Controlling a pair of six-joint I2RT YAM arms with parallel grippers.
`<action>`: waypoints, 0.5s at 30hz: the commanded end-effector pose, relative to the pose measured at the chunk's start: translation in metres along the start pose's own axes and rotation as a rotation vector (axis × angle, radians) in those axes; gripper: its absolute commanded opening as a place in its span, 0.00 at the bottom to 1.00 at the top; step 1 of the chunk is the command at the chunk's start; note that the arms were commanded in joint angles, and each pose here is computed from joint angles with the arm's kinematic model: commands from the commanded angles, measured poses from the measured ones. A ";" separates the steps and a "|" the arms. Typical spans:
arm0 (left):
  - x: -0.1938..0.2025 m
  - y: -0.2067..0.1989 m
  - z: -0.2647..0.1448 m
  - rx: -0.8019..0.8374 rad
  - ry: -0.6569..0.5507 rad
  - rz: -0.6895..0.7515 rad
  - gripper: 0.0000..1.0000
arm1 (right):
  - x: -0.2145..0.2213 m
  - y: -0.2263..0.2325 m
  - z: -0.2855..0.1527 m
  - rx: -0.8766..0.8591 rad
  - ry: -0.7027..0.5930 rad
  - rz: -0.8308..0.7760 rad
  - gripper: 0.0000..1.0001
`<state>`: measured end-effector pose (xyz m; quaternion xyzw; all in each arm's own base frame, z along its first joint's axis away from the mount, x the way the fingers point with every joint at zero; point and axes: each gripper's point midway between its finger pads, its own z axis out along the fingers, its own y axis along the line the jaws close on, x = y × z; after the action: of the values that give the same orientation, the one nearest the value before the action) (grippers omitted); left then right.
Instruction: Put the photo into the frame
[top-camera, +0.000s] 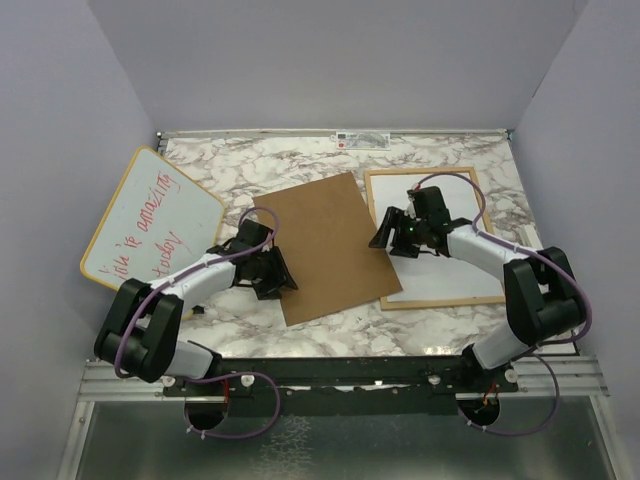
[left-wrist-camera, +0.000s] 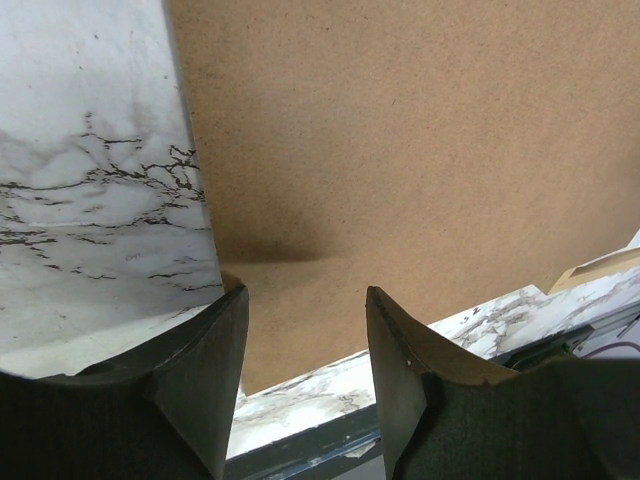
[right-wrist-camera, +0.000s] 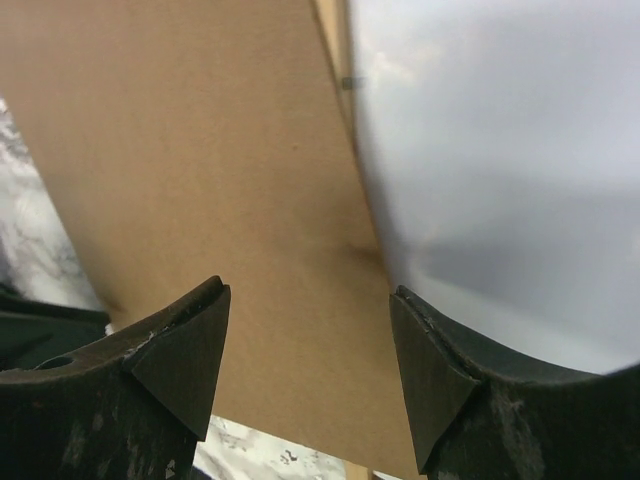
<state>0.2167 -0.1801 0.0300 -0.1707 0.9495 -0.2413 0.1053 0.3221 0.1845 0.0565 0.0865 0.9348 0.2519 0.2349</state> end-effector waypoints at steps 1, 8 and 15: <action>0.000 0.027 0.011 -0.110 0.001 0.037 0.53 | 0.000 0.026 0.000 -0.156 0.049 -0.073 0.69; -0.001 0.032 0.018 -0.138 0.017 0.050 0.53 | -0.003 0.012 0.008 -0.070 0.054 -0.056 0.69; 0.000 0.036 0.021 -0.157 0.022 0.051 0.53 | -0.026 -0.008 0.006 0.086 -0.027 -0.060 0.70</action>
<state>0.2162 -0.1820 0.0276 -0.1579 0.9562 -0.2324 0.0825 0.3336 0.1938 0.0594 0.0549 0.9347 0.2645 0.2308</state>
